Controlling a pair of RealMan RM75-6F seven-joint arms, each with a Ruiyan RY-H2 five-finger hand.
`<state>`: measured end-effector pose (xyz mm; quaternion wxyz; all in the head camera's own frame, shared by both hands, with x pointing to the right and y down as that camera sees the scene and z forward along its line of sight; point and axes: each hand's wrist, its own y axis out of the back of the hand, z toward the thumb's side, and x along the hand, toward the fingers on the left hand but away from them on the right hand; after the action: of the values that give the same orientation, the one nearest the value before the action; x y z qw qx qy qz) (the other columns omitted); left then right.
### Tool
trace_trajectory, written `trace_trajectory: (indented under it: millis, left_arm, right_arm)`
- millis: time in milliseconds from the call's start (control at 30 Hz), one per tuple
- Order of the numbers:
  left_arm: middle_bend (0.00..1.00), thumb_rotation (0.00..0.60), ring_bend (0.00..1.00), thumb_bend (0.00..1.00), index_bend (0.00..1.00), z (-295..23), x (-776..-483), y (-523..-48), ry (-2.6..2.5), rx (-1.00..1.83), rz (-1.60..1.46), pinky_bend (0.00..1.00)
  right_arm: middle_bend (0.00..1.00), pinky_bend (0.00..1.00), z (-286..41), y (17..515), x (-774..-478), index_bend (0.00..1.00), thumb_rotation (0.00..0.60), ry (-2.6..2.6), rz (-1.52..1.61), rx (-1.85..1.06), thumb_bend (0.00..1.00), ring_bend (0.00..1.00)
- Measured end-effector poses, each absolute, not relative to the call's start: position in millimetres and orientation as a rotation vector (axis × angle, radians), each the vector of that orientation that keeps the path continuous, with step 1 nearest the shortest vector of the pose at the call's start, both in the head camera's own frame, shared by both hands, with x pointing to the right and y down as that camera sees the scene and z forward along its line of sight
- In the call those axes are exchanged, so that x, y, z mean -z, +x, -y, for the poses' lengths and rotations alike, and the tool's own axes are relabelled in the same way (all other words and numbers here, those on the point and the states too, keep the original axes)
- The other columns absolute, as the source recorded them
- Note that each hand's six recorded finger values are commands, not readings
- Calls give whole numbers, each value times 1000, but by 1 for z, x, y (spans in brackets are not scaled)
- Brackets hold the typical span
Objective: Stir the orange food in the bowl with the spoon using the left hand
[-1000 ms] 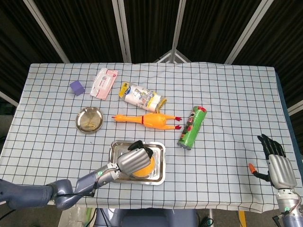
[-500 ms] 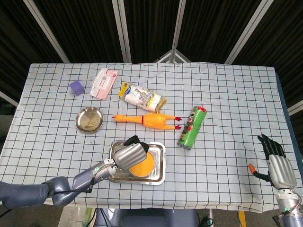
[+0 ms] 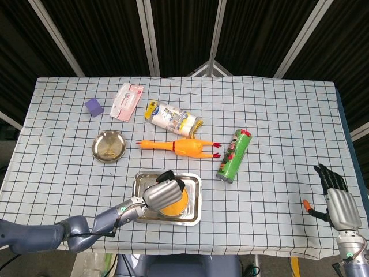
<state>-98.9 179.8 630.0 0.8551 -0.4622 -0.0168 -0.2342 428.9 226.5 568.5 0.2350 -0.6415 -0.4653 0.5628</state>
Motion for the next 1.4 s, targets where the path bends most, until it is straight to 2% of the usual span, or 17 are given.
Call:
trace_trajectory:
  millis: [400,967,1400]
  left_arm:
    - [1000,600,934,673,804,-195,-620,-85,-1033,459,-22,919]
    - [1000,600,935,673,804,-178,-600,-102,-1022,489,-66,919]
    - [1000,600,935,673,804,-196,-605,-88,-1055,445,-39,919]
  right_arm:
    - [0,0,-227,429,-569,0,600,-1761,1276,-1547,371,0]
    - [0,0,-227,429,-569,0,600,-1757,1275,-1556,371,0]
    - [0,0,-227,430,-569,0,600,-1760,1281,-1558,371,0]
